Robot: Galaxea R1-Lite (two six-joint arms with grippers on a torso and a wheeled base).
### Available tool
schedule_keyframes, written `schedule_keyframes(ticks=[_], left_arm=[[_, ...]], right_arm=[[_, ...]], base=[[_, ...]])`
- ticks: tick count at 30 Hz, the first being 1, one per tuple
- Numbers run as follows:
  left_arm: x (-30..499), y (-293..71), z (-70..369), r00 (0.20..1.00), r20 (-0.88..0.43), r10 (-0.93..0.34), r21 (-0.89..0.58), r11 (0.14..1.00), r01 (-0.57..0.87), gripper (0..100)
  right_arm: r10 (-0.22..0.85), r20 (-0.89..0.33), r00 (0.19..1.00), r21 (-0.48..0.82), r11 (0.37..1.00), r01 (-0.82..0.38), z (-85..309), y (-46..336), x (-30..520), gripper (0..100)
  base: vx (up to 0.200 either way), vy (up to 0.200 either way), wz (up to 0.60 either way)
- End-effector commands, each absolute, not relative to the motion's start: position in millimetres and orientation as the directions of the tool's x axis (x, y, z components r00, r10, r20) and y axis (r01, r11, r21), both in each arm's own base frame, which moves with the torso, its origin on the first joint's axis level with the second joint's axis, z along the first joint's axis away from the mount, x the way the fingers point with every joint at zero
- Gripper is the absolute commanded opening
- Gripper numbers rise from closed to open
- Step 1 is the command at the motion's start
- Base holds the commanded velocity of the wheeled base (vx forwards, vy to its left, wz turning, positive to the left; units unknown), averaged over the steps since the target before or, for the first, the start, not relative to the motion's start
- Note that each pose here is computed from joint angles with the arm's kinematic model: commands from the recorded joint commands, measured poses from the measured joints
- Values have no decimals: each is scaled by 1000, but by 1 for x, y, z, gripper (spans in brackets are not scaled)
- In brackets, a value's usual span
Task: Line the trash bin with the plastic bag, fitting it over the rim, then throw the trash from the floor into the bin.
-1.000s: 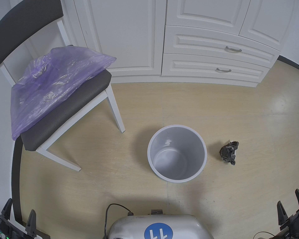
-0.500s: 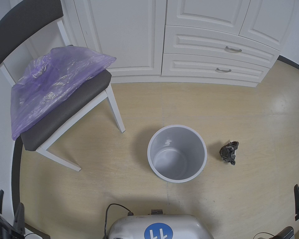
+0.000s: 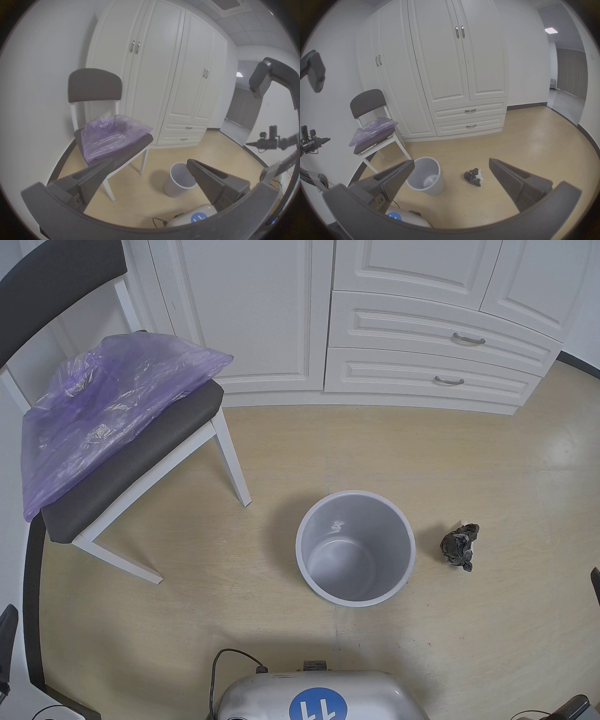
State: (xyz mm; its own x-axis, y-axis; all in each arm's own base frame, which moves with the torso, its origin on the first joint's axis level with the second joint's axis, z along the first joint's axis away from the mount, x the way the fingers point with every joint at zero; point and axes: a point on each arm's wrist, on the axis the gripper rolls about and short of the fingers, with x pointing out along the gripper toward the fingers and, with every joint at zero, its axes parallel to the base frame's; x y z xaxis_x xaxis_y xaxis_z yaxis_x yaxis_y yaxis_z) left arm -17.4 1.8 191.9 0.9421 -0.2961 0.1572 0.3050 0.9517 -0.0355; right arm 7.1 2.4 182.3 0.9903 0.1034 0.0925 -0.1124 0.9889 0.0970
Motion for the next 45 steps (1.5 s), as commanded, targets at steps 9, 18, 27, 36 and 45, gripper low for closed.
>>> schedule_keyframes(ticks=[9,18,27,36,45], left_arm=[[65,-19,214,922,-202,-330,150,920,362,100],[91,-16,197,923,-351,-157,318,907,276,100],[110,-17,198,954,-247,-169,302,922,242,100],[115,-16,208,963,-230,-140,264,943,200,100],[127,-8,210,973,-202,-111,268,949,164,100]], right_arm=[[113,66,991,102,988,-120,216,3,82,100],[203,34,979,123,971,-205,227,14,111,100],[234,8,972,123,965,-233,221,19,120,100],[151,-76,986,12,989,-151,209,12,134,100],[164,-129,978,-11,986,-167,194,12,131,100]], base=[[0,0,0],[0,0,0],[0,0,0],[0,0,0],[0,0,0]])
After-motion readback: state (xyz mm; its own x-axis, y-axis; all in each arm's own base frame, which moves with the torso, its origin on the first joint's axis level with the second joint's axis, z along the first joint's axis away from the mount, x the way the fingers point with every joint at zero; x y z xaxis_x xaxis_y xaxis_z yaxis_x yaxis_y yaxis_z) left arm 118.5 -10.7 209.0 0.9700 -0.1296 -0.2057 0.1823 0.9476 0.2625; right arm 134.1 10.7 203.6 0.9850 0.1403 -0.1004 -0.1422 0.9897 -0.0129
